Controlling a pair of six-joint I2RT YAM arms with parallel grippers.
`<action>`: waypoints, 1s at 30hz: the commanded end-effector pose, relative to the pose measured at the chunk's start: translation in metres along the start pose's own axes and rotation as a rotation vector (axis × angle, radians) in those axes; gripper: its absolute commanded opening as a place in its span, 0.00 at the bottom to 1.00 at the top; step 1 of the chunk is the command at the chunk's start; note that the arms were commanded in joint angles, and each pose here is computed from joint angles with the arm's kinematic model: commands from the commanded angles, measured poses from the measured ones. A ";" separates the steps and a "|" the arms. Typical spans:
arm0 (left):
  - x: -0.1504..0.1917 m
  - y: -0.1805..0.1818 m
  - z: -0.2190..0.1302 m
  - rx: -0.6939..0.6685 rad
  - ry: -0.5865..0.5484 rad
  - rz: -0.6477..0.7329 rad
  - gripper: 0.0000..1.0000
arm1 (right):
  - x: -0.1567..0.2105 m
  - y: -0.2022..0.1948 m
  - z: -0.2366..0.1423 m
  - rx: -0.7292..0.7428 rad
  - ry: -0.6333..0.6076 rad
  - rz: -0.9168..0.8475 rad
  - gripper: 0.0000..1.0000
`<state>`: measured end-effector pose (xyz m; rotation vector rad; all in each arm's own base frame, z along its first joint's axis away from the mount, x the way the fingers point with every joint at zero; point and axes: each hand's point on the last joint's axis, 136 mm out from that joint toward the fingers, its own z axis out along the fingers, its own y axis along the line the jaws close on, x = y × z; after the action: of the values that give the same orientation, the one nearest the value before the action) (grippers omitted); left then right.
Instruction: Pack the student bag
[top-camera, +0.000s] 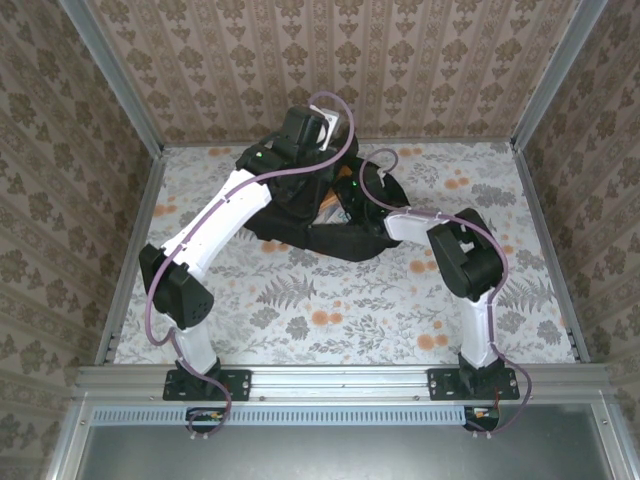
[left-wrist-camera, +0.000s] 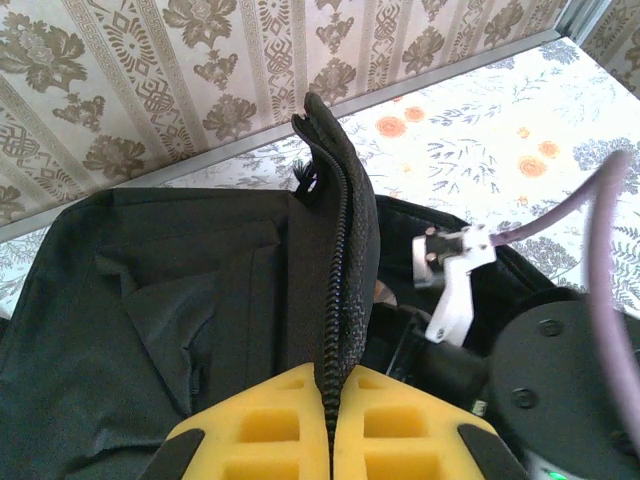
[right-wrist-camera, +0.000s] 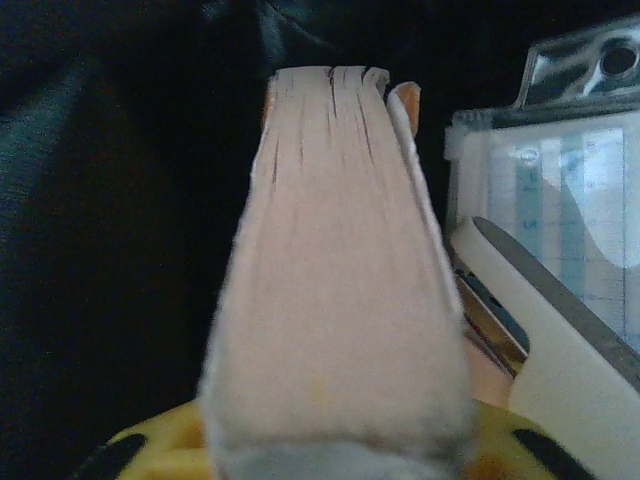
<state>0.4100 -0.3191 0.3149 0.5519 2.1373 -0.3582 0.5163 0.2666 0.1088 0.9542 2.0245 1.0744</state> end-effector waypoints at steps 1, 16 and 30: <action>-0.028 0.009 -0.024 0.000 -0.098 -0.018 0.00 | -0.001 0.032 -0.008 -0.083 -0.001 -0.039 0.50; 0.012 -0.020 0.009 0.135 0.010 -0.053 0.03 | -0.085 0.007 -0.156 0.215 -0.143 -0.425 0.74; 0.045 -0.008 -0.025 0.189 0.052 -0.269 0.60 | -0.134 -0.005 -0.221 0.286 -0.213 -0.549 0.73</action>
<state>0.3676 -0.3377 0.2513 0.5386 2.3150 -0.6560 0.4129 0.0573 0.2192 0.7009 2.0693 0.4011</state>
